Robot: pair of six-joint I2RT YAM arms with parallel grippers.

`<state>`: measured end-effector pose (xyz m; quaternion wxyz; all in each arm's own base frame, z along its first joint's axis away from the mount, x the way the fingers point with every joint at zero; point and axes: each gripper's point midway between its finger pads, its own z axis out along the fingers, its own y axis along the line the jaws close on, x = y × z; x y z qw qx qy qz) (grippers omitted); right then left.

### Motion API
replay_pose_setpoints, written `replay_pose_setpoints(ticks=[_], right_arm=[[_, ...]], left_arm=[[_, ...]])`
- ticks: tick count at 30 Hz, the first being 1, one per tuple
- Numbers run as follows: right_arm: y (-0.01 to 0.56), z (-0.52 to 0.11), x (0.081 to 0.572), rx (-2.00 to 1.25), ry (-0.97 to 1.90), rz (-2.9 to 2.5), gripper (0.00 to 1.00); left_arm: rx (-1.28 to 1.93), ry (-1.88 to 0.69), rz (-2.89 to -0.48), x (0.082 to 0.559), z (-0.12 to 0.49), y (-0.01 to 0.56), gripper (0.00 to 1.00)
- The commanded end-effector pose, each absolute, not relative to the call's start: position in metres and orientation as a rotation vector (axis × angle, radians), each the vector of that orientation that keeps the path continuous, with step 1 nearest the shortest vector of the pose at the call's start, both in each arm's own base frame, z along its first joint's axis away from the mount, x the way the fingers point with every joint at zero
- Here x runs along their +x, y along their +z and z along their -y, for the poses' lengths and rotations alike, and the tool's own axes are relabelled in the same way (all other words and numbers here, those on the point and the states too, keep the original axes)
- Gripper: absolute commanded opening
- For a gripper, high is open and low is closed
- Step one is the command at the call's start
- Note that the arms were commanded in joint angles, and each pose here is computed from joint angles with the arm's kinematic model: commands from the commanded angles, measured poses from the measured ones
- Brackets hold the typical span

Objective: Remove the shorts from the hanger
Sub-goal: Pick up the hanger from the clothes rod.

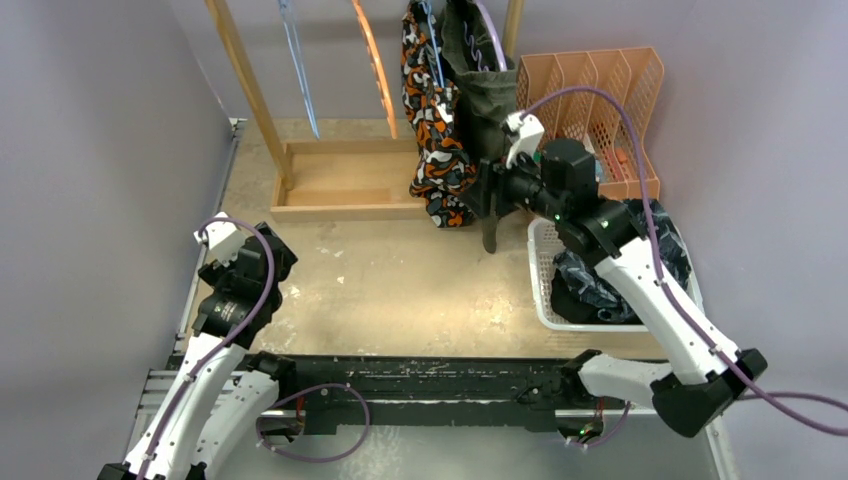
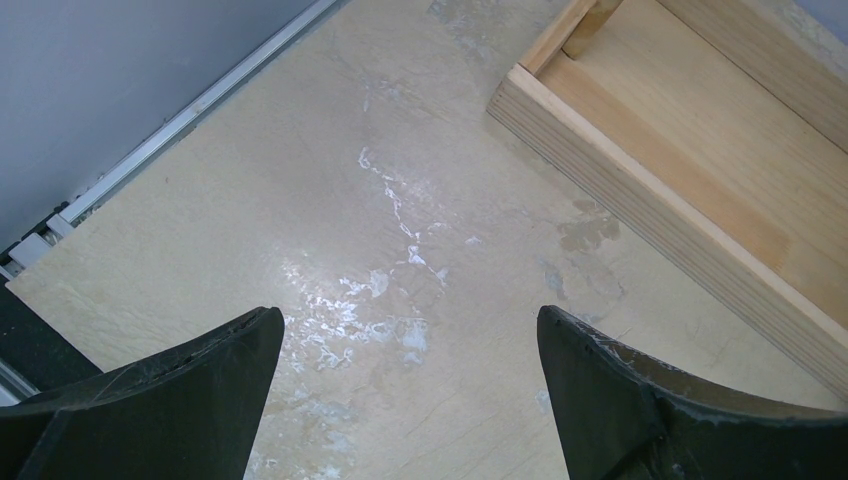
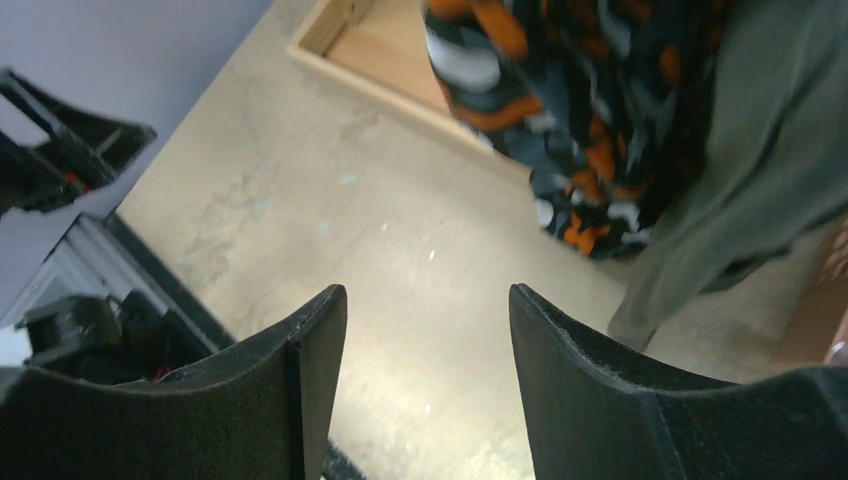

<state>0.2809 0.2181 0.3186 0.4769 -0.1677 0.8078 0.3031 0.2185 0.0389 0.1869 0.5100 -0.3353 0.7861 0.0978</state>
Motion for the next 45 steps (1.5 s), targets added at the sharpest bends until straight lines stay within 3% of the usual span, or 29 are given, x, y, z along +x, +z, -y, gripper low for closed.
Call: replay_pose_setpoints(ticks=[1, 8, 20, 37, 45], right_arm=[[0.387, -0.209, 0.31, -0.377, 0.473, -1.822, 0.63], [0.431, -0.196, 0.351, -0.216, 0.249, -1.724, 0.63], [0.452, -0.243, 0.385, -0.214, 0.351, -1.704, 0.62], [0.43, -0.262, 0.429, -0.133, 0.167, -1.761, 0.57], [0.417, -0.26, 0.442, -0.066, 0.122, -1.752, 0.6]], left_arm=[[-0.807, 0.232, -1.864, 0.223, -0.04, 0.191, 0.98], [-0.81, 0.239, -1.865, 0.222, -0.041, 0.191, 0.98], [-0.804, 0.244, -1.874, 0.224, -0.04, 0.189, 0.98], [-0.802, 0.232, -1.862, 0.223, -0.04, 0.193, 0.98], [-0.797, 0.223, -1.865, 0.223, -0.039, 0.193, 0.98]])
